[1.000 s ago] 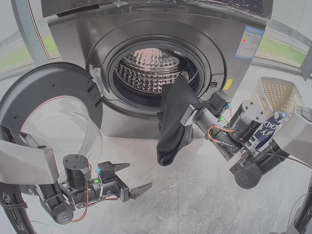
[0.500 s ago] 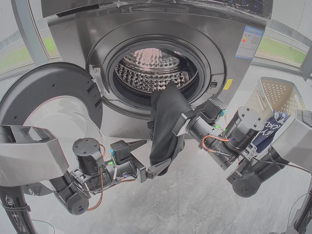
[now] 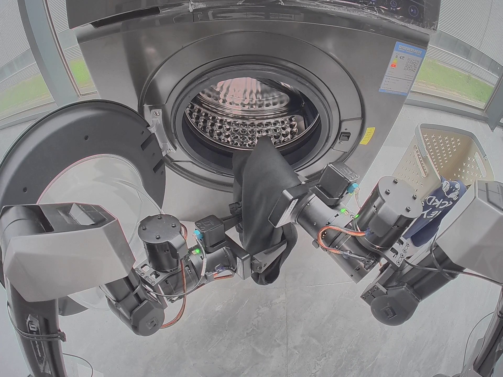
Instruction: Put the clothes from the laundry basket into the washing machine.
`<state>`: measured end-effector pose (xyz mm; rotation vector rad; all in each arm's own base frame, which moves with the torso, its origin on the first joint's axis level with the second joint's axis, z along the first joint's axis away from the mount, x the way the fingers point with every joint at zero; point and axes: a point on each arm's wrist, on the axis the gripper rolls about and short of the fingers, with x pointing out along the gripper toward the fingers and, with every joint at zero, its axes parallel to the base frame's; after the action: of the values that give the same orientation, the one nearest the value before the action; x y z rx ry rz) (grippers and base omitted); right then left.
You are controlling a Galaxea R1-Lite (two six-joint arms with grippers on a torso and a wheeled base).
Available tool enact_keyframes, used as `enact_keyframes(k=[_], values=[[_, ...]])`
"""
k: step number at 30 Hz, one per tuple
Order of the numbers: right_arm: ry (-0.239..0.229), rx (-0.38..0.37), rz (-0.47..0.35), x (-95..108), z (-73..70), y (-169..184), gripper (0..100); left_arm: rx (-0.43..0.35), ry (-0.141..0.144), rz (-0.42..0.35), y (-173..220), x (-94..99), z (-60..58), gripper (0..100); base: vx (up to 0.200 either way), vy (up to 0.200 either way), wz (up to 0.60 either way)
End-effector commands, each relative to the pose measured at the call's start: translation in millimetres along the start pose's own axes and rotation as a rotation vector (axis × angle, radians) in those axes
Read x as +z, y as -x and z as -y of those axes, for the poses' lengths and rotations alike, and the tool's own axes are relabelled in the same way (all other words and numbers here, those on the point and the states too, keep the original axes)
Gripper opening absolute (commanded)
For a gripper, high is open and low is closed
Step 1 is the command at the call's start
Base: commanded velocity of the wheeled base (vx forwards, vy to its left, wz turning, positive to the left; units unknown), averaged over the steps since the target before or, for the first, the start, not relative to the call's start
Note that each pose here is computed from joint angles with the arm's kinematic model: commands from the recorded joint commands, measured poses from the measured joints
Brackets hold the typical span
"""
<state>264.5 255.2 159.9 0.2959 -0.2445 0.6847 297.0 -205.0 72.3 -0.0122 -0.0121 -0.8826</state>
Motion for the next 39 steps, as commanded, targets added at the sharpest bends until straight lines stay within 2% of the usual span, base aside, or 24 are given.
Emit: enact_keyframes(k=[1, 7, 11, 20, 22, 23, 24, 30, 31, 35, 39], values=[[-0.001, -0.001, -0.009, -3.5, -1.8, 0.6, 0, 0.007, -0.001, 0.003, -7.6, -5.4, -4.2, 100, 0.000, 0.000, 0.00], [-0.002, 0.003, -0.021, -7.1, -3.4, 1.4, 0, 0.003, -0.004, 0.011, -10.4, -4.9, -3.3, 100, 0.000, 0.000, 0.00], [-0.004, 0.009, -0.026, -8.8, -6.5, 1.8, 0, 0.034, -0.009, 0.038, -17.7, -2.1, -5.6, 100, 0.000, 0.000, 0.00], [-0.011, 0.019, -0.039, -9.1, -13.5, 7.2, 0, 0.046, -0.005, 0.019, -27.6, -18.6, -11.4, 100, 0.000, 0.000, 0.00], [-0.016, 0.021, -0.041, -5.3, -19.6, 13.2, 0, 0.089, -0.001, 0.033, -36.3, -23.8, -18.3, 100, 0.000, 0.000, 0.00], [-0.017, 0.025, -0.042, -3.8, -21.2, 15.0, 0, 0.128, 0.017, 0.051, -41.3, -23.2, -20.8, 100, 0.000, 0.000, 0.00], [-0.019, 0.030, -0.040, -2.9, -22.9, 15.4, 0, 0.141, 0.021, 0.061, -43.1, -21.6, -22.2, 100, 0.000, 0.000, 0.00], [-0.027, 0.032, -0.039, -1.9, -24.5, 16.4, 0, 0.157, 0.025, 0.063, -45.7, -24.5, -23.5, 100, 0.000, 0.000, 0.00], [-0.027, 0.032, -0.041, -2.1, -24.4, 16.6, 0, 0.157, 0.024, 0.059, -45.9, -25.9, -23.5, 0, 0.000, 0.000, 0.00], [-0.027, 0.029, -0.042, -1.7, -23.2, 17.6, 0, 0.165, 0.026, 0.071, -47.2, -24.0, -26.1, 0, 0.000, 0.000, 0.00], [-0.027, 0.003, -0.029, 5.7, -13.0, 19.2, 0, 0.197, 0.023, 0.100, -45.7, -15.1, -34.5, 0, 0.000, 0.000, 0.00]])
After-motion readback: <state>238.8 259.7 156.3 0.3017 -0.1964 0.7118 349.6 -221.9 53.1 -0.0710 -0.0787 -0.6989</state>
